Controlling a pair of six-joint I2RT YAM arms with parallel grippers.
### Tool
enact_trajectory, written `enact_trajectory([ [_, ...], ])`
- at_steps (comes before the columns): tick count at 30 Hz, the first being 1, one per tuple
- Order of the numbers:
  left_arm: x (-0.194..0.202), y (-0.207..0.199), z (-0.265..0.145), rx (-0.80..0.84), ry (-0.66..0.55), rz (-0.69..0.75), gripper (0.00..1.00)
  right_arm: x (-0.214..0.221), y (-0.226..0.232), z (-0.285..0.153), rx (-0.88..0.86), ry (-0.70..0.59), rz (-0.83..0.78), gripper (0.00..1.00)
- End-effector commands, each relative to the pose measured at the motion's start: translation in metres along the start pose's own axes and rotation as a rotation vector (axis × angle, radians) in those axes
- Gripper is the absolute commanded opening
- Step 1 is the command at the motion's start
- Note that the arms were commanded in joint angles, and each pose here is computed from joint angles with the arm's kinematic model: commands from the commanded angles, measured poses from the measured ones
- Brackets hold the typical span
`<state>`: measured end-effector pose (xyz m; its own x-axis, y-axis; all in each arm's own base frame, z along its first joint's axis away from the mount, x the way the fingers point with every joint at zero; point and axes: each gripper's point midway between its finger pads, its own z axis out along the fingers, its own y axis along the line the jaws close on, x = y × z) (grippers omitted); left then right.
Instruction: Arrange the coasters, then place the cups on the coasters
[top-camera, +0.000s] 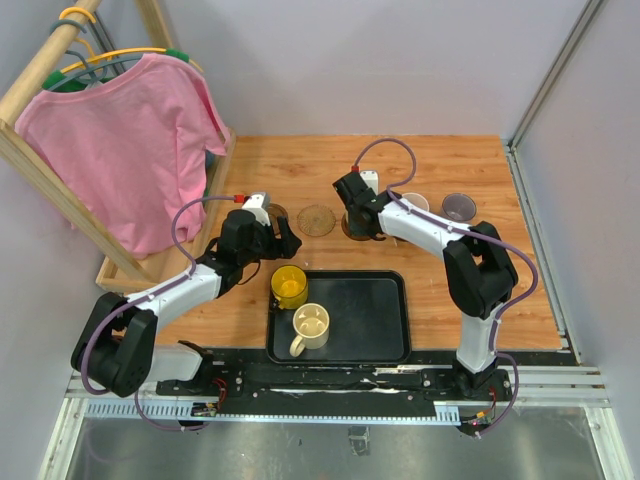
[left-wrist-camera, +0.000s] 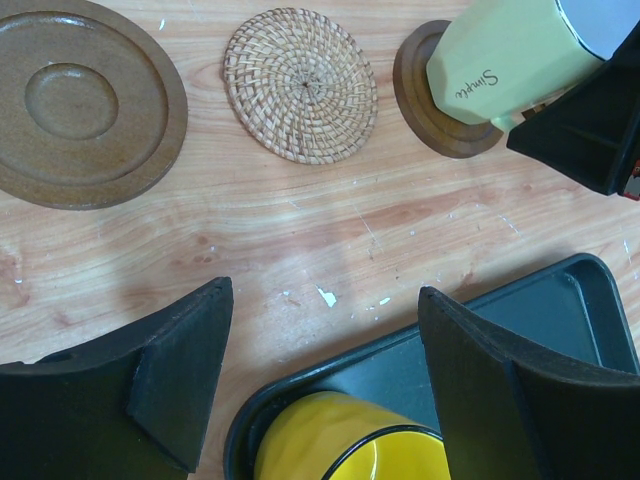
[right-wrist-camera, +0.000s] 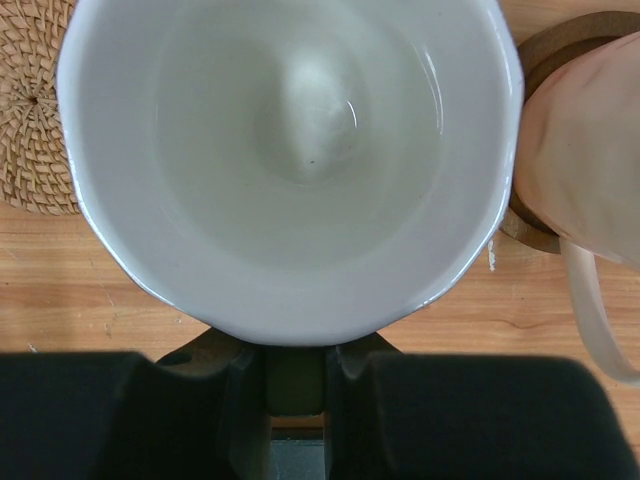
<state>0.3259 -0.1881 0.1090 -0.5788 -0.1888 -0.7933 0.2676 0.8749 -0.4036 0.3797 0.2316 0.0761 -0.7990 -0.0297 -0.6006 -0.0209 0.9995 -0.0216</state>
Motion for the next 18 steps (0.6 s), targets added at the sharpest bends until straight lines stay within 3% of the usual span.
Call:
enact_trajectory([
  [1,-0.006,-0.0074,0.0026,0.023,-0.014,0.01,0.79,-0.009,-0.0122,0.0063,0.047,-0.032,0.045,0.01],
  [5,-0.0052,-0.0073,0.0031,0.023,-0.012,0.008,0.79,-0.0086,-0.0125,0.0066,0.05,-0.03,0.047,0.01],
  [11,-0.0042,-0.0078,0.003,0.026,-0.008,0.007,0.79,-0.0065,-0.0102,0.0062,0.033,-0.016,0.045,0.13],
  [18,-0.0037,-0.0076,0.0034,0.026,-0.007,0.004,0.79,0.0003,-0.0081,0.0055,0.015,0.011,0.037,0.39],
])
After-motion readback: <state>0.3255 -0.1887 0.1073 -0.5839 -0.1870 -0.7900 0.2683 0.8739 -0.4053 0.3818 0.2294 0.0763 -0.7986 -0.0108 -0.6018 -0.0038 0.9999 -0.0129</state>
